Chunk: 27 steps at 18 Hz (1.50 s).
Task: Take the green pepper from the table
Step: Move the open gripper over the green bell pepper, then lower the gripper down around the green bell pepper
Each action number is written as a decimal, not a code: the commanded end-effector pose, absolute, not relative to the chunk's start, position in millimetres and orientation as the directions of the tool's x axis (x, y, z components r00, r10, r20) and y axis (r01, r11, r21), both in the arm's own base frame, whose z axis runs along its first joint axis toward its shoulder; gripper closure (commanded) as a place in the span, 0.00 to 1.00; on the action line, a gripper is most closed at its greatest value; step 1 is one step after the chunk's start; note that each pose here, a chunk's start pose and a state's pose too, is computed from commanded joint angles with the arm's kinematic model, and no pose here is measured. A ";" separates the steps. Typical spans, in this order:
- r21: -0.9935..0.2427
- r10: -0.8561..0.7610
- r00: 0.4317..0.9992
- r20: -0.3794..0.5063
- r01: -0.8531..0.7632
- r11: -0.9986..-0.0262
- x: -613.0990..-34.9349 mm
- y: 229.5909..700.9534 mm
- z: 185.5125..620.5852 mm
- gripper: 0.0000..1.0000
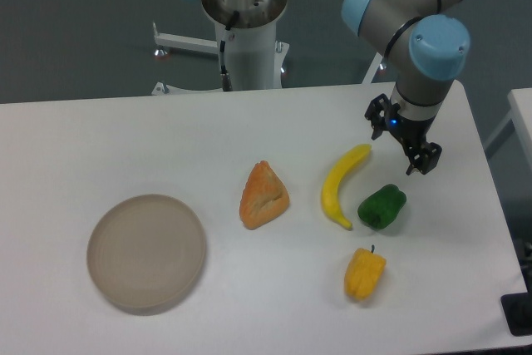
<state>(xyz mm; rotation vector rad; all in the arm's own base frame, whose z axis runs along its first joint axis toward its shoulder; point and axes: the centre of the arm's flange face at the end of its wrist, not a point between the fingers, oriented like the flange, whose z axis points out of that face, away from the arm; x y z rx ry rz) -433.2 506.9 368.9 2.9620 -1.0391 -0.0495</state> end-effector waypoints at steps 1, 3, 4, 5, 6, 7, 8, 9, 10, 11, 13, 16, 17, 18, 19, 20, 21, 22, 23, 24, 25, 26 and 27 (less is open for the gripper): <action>0.013 -0.623 0.781 -0.029 -0.623 -0.782 -433.6 506.0 369.7 0.00; 0.014 -0.622 0.782 -0.026 -0.622 -0.783 -434.5 505.2 368.0 0.00; 0.013 -0.621 0.783 -0.027 -0.621 -0.784 -434.2 505.1 368.9 0.00; 0.012 -0.616 0.787 -0.026 -0.616 -0.788 -434.3 505.2 367.4 0.00; 0.003 -0.609 0.793 -0.025 -0.609 -0.793 -434.0 504.9 364.9 0.00; -0.003 -0.604 0.797 -0.023 -0.604 -0.797 -433.0 504.8 361.8 0.00; -0.007 -0.589 0.807 -0.024 -0.590 -0.808 -433.5 505.6 359.7 0.00; -0.014 -0.572 0.820 -0.027 -0.572 -0.820 -434.1 505.6 360.0 0.00; -0.023 -0.563 0.826 -0.023 -0.564 -0.826 -434.0 506.7 358.0 0.00; -0.015 -0.557 0.830 -0.034 -0.557 -0.830 -439.0 508.1 360.1 0.00; -0.019 -0.543 0.839 -0.031 -0.543 -0.839 -440.7 503.7 359.4 0.00; -0.031 -0.489 0.872 -0.031 -0.490 -0.871 -443.3 506.8 358.7 0.00; -0.031 -0.421 0.906 -0.032 -0.422 -0.906 -452.3 519.6 350.9 0.00; -0.037 -0.365 0.930 -0.050 -0.367 -0.929 -458.6 531.0 347.8 0.00; -0.043 -0.349 0.935 -0.057 -0.352 -0.935 -459.2 537.1 344.5 0.00; -0.042 -0.349 0.935 -0.059 -0.351 -0.935 -458.4 540.3 339.0 0.00; -0.041 -0.352 0.934 -0.057 -0.354 -0.934 -458.3 543.0 330.2 0.00; -0.041 -0.364 0.929 -0.066 -0.367 -0.929 -462.4 546.1 319.6 0.00; -0.048 -0.366 0.927 -0.084 -0.371 -0.927 -467.4 550.3 313.3 0.00; -0.050 -0.365 0.927 -0.089 -0.370 -0.928 -470.8 550.3 309.2 0.00; -0.049 -0.363 0.928 -0.083 -0.368 -0.928 -471.6 549.7 306.1 0.00; -0.050 -0.363 0.929 -0.073 -0.366 -0.929 -470.4 549.2 301.9 0.00; -0.048 -0.361 0.930 -0.065 -0.365 -0.930 -470.0 548.8 297.5 0.00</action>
